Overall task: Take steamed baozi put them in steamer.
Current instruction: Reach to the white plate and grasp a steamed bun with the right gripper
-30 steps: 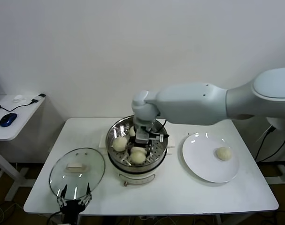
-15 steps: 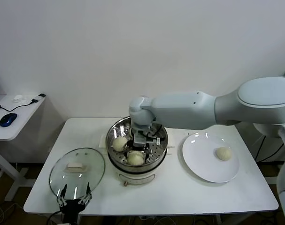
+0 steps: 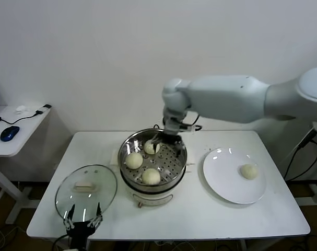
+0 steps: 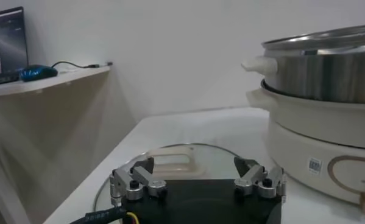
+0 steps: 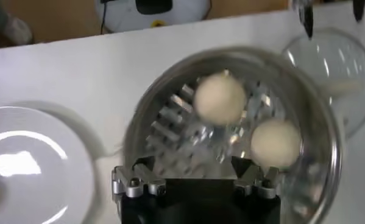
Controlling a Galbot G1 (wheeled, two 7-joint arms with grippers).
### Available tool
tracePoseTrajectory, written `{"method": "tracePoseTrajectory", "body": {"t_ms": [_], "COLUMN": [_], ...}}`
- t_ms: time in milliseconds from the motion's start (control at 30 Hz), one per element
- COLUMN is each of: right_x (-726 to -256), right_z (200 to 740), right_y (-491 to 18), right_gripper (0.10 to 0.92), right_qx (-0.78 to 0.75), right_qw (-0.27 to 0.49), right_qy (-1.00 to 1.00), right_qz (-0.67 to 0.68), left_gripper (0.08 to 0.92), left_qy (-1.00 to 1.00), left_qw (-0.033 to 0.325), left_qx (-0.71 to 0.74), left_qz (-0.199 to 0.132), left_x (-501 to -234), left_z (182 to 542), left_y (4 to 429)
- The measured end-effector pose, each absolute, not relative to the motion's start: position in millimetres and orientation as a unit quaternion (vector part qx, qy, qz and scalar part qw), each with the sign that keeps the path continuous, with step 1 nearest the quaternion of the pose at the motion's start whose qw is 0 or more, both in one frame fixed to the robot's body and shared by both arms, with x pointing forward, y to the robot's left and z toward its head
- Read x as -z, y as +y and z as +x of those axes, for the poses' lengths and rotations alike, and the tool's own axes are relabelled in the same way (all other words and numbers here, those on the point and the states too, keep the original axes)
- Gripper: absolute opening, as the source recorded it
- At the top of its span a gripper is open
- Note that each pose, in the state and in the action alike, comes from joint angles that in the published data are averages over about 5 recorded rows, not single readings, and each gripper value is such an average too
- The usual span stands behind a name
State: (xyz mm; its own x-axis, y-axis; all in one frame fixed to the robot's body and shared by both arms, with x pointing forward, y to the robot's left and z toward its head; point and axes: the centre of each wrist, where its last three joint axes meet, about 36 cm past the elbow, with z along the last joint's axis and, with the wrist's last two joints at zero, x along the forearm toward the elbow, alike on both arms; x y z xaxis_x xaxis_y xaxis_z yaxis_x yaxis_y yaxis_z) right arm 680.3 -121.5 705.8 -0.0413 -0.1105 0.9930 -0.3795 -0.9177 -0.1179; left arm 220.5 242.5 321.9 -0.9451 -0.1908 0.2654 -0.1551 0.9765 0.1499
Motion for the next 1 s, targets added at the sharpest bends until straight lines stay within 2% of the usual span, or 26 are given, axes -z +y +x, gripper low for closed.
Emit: {"method": "tracePoseTrajectory", "body": {"t_ms": [100,233,500,733,1000], "right_x": [-721,-718,-652,-583,-522], "right_z": [688,689,675,668,668], "right_y": [-178,-258,-383,-436,-456], "right_gripper": [0.823,0.823,0.823,0.823,0.823], "right_qx": [-0.693,-0.671,-0.598,-0.557,-0.539], "right_qw": [0.158,0.238,0.354,0.408,0.445], "right_qy": [-0.239,-0.319,-0.435,-0.482,-0.500], "right_qz": [0.661,0.626,0.573,0.539,0.510], "left_gripper": [0.823,0.823,0.823,0.823,0.823], "left_qy": [-0.984,-0.985,-0.984,-0.983,-0.981], "left_qw": [0.139,0.137,0.140,0.145,0.152], "left_qx": [0.064,0.064,0.065,0.067,0.070], "left_qz": [0.088,0.087,0.088,0.090,0.093], "left_x": [-323,-325,-324,-324,-321], "left_z": [221,221,218,213,208], "left_y": [243,243,242,240,240]}}
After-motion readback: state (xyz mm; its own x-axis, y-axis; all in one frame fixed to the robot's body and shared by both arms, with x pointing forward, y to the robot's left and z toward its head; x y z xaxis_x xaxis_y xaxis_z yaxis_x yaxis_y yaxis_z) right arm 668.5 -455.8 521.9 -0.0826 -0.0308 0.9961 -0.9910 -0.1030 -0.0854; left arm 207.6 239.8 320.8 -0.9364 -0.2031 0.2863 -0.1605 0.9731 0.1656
